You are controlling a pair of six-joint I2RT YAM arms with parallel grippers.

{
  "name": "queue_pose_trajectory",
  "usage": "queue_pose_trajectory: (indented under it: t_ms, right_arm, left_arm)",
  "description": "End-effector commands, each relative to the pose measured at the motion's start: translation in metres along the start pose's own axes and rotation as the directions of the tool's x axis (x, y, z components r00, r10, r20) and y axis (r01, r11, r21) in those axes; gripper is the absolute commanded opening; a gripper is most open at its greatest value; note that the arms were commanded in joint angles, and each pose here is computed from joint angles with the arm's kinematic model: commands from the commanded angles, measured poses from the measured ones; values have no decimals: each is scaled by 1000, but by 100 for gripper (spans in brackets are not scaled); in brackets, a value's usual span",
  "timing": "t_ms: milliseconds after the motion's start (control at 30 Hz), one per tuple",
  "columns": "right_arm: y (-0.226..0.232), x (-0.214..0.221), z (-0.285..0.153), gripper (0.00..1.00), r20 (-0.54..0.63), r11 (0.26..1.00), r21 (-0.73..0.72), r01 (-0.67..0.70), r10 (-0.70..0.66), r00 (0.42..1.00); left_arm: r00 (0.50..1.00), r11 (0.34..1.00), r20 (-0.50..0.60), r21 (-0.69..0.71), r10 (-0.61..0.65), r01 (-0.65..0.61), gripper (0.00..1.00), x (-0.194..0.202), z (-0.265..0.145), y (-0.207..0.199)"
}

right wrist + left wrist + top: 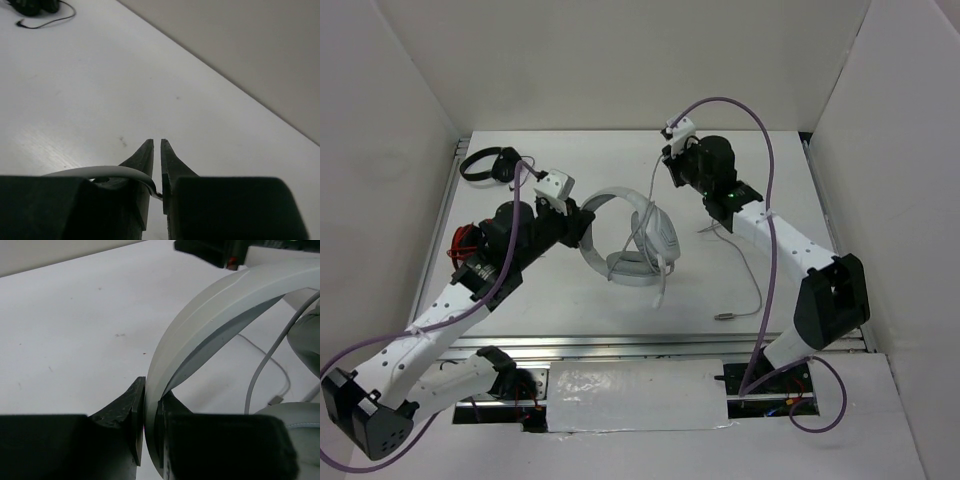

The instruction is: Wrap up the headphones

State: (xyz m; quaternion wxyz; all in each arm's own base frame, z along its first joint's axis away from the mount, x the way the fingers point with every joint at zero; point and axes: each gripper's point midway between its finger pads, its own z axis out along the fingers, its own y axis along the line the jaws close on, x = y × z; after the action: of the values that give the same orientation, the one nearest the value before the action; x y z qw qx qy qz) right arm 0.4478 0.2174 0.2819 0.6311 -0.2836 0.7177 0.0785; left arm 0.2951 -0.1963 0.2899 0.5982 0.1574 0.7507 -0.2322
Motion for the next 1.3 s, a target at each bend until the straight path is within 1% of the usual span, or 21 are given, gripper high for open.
queue_pose_trajectory:
  t_ms: [0, 67, 133, 167, 233, 267, 367, 400, 467, 667, 767, 833, 933, 967, 1000, 1067, 1100, 1167, 1200, 1233, 1267]
  right_arm:
    - [21, -35, 5, 19, 147, 986, -163, -45, 70, 987]
    - [33, -25, 6, 26, 159, 970, -231, -82, 120, 980]
    - [50, -20, 2, 33, 181, 936, -341, -91, 160, 970]
    - [57, -19, 1, 34, 186, 922, -375, -92, 172, 967]
    - [74, -19, -2, 41, 202, 891, -447, -76, 183, 962]
    - [79, -18, -1, 43, 200, 884, -461, -76, 187, 962]
    - [96, -13, 6, 49, 190, 868, -490, -75, 191, 963]
    - [100, -7, 11, 51, 178, 866, -492, -84, 195, 964]
    - [103, -3, 17, 57, 163, 871, -477, -117, 219, 962]
    - [120, 34, 25, 59, 65, 827, -497, -264, 339, 939]
    - [146, 56, 29, 59, -5, 779, -548, -303, 360, 933]
    - [167, 65, 26, 58, -61, 741, -587, -325, 360, 931]
    - [202, 65, 12, 49, -82, 693, -665, -279, 303, 949]
    - [206, 61, 6, 44, -72, 698, -670, -253, 278, 958]
    - [212, 63, 2, 30, -89, 701, -666, -254, 263, 961]
    - [232, 65, -20, 19, -127, 659, -709, -252, 233, 964]
    - [240, 77, -32, 11, -159, 644, -717, -267, 222, 962]
    - [256, 71, -51, 6, -129, 646, -725, -239, 213, 968]
    - [263, 88, -63, 3, -162, 645, -720, -256, 202, 966]
    - [270, 84, -70, 3, -149, 642, -724, -253, 213, 966]
    - [279, 87, -85, 1, -147, 658, -712, -246, 203, 968]
  left_arm:
    - [990, 986, 130, 167, -52, 30, 0, -52, -16, -35]
    - [990, 987, 123, 153, -73, 53, 0, -60, -18, -34]
    - [986, 988, 146, 144, -81, 60, 0, -84, -22, -34]
    - [986, 988, 141, 144, -84, 63, 0, -89, -19, -35]
    - [980, 986, 182, 155, -81, 52, 0, -118, -26, -40]
    - [973, 985, 211, 159, -96, 62, 0, -137, -29, -43]
    - [973, 985, 207, 157, -104, 71, 0, -153, -29, -45]
    - [964, 984, 242, 166, -106, 66, 0, -174, -38, -49]
    - [958, 986, 263, 146, -113, 76, 0, -196, -44, -48]
    - [917, 987, 371, 117, -146, 110, 0, -247, -72, -45]
    - [891, 985, 420, 70, -172, 158, 0, -269, -83, -37]
    - [879, 981, 439, 28, -186, 193, 0, -276, -85, -28]
    - [857, 972, 475, -20, -199, 236, 0, -288, -85, -17]
    - [849, 967, 485, -28, -208, 253, 0, -292, -83, -15]
    - [841, 964, 498, -39, -211, 264, 0, -296, -82, -12]
    - [818, 941, 532, -107, -218, 321, 0, -305, -76, 4]
    - [808, 930, 546, -131, -222, 344, 0, -308, -76, 9]
    - [795, 893, 562, -204, -229, 401, 0, -308, -66, 26]
    - [793, 880, 565, -228, -228, 416, 0, -307, -63, 31]
    - [791, 863, 570, -261, -224, 432, 0, -304, -58, 39]
    - [790, 825, 576, -329, -210, 459, 0, -295, -49, 53]
